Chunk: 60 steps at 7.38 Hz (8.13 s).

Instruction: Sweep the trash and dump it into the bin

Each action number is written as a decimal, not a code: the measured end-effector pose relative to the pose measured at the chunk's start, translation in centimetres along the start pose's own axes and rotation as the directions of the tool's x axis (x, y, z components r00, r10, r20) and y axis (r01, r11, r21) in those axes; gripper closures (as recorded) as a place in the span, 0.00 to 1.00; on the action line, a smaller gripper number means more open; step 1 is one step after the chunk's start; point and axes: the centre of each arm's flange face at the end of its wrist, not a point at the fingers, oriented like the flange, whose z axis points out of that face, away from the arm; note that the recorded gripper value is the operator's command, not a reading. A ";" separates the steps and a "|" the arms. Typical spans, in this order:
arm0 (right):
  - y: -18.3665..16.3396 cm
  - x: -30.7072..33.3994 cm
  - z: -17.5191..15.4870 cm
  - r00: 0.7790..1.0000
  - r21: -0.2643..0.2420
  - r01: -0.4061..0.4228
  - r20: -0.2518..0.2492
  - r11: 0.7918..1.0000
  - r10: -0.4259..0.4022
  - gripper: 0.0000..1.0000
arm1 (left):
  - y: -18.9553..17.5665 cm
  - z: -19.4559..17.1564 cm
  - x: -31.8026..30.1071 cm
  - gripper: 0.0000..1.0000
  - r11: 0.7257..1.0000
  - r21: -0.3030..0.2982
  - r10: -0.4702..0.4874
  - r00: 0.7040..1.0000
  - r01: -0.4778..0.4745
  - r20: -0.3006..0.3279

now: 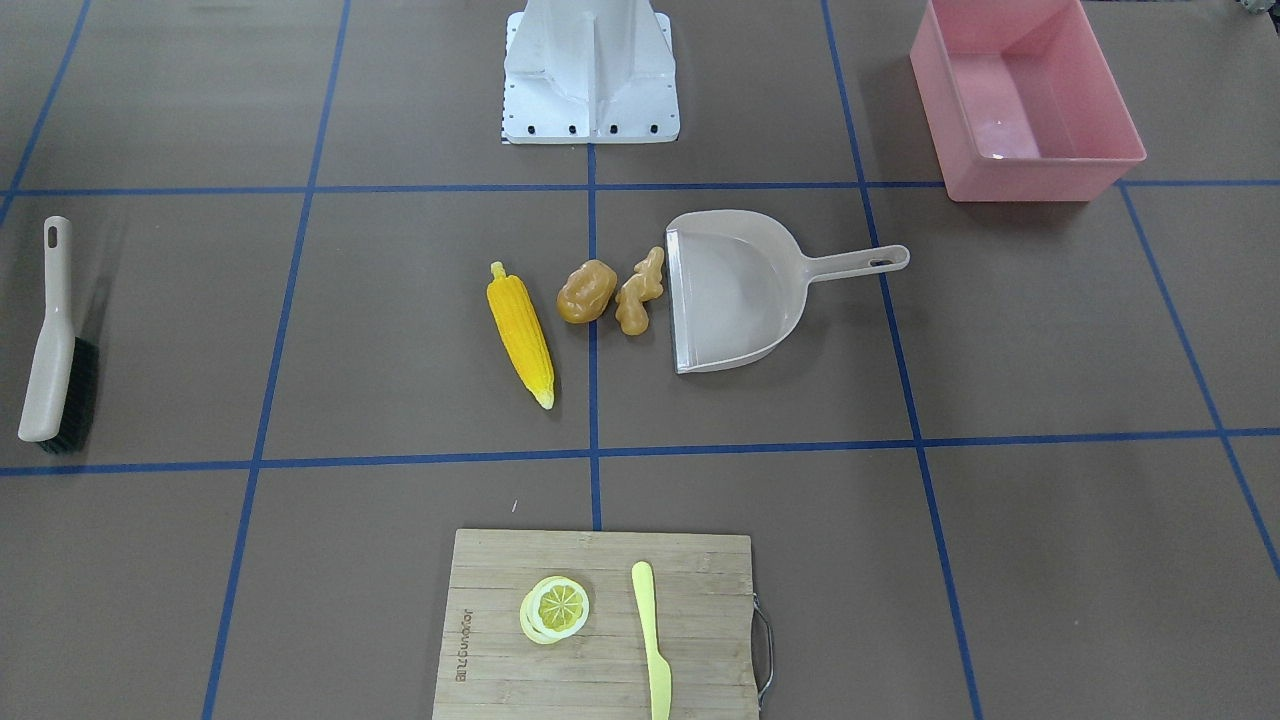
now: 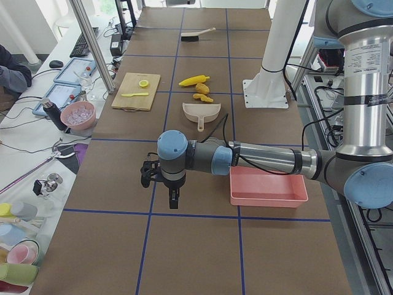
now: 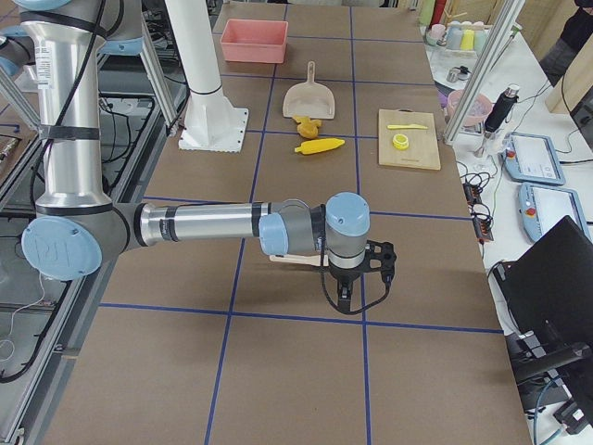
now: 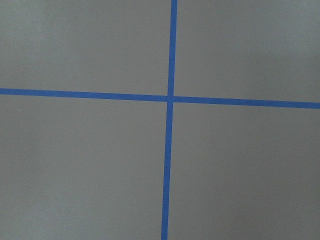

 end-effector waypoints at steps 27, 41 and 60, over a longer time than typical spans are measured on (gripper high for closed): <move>16.7 -11.8 13.2 0.983 -0.112 0.120 0.153 0.987 -0.102 0.00 | 6.5 6.3 38.8 0.02 -0.107 0.168 0.983 -0.079 -0.980 0.165; 16.4 -11.7 14.7 0.964 -0.140 0.262 0.091 0.955 -0.251 0.00 | 9.4 14.4 43.8 0.02 0.079 0.150 0.996 0.085 -0.985 0.030; 14.9 -14.9 12.2 0.964 -0.183 0.264 0.094 0.947 -0.251 1.00 | 10.4 15.8 43.3 0.02 0.087 0.197 0.996 0.086 -0.977 -0.010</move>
